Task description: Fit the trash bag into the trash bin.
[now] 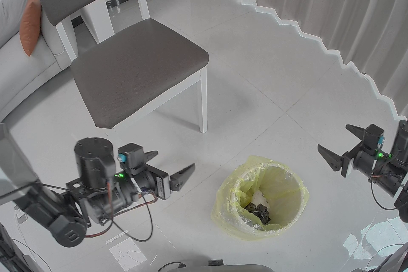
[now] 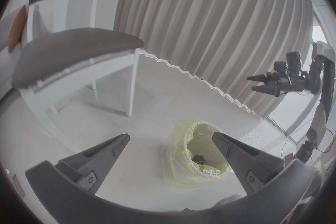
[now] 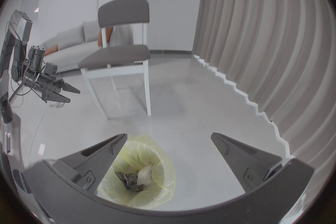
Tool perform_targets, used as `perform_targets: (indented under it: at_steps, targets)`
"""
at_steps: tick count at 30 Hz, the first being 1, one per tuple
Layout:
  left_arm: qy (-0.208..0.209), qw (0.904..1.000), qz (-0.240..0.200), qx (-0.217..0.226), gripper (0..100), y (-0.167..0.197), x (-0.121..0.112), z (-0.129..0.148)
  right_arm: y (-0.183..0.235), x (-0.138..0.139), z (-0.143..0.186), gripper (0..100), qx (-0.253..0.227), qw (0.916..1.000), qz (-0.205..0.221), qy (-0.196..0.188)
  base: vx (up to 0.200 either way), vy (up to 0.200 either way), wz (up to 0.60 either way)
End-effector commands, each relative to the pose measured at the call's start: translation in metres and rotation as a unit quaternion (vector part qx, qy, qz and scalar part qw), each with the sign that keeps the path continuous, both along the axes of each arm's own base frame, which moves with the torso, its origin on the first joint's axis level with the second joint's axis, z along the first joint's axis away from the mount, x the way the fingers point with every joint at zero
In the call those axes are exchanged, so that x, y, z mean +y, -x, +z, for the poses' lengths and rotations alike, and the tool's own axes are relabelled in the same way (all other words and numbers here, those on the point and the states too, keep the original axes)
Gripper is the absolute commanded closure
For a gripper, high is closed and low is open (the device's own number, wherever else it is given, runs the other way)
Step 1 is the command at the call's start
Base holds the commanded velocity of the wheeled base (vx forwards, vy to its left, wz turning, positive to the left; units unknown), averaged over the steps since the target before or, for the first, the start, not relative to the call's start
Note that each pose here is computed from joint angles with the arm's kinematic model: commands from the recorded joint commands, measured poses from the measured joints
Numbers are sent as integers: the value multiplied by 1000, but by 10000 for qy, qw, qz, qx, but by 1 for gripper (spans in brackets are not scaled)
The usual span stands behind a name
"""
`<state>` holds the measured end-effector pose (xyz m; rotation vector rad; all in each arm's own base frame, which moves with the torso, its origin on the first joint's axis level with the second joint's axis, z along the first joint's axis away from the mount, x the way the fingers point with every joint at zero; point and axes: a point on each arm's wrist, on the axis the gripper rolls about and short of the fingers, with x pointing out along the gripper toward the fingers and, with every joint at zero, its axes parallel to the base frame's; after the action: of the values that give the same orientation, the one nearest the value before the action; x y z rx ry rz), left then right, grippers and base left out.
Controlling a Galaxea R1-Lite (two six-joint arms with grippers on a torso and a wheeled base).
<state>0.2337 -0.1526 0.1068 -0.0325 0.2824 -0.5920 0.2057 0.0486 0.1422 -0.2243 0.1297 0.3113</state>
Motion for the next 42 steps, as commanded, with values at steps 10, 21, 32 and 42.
perform_targets:
  at_steps: [10,21,32,42]
  targets:
    - [357,9848,1263,-1133,0,119,100,80,138,-44,23,0,-1740,9756,-966,-931,0,0,0]
    - [553,9607,1968,-1876,0,180,140,70,207,-44,-3,0,-1843,9621,-921,-1785,0,0,0]
    - [607,9487,2336,-2040,0,216,150,51,233,-46,-42,0,-1301,9645,-762,-2167,0,0,0]
    - [729,9467,2360,-2067,0,239,150,34,229,-51,-59,0,-1028,9635,-1966,-1498,0,0,0]
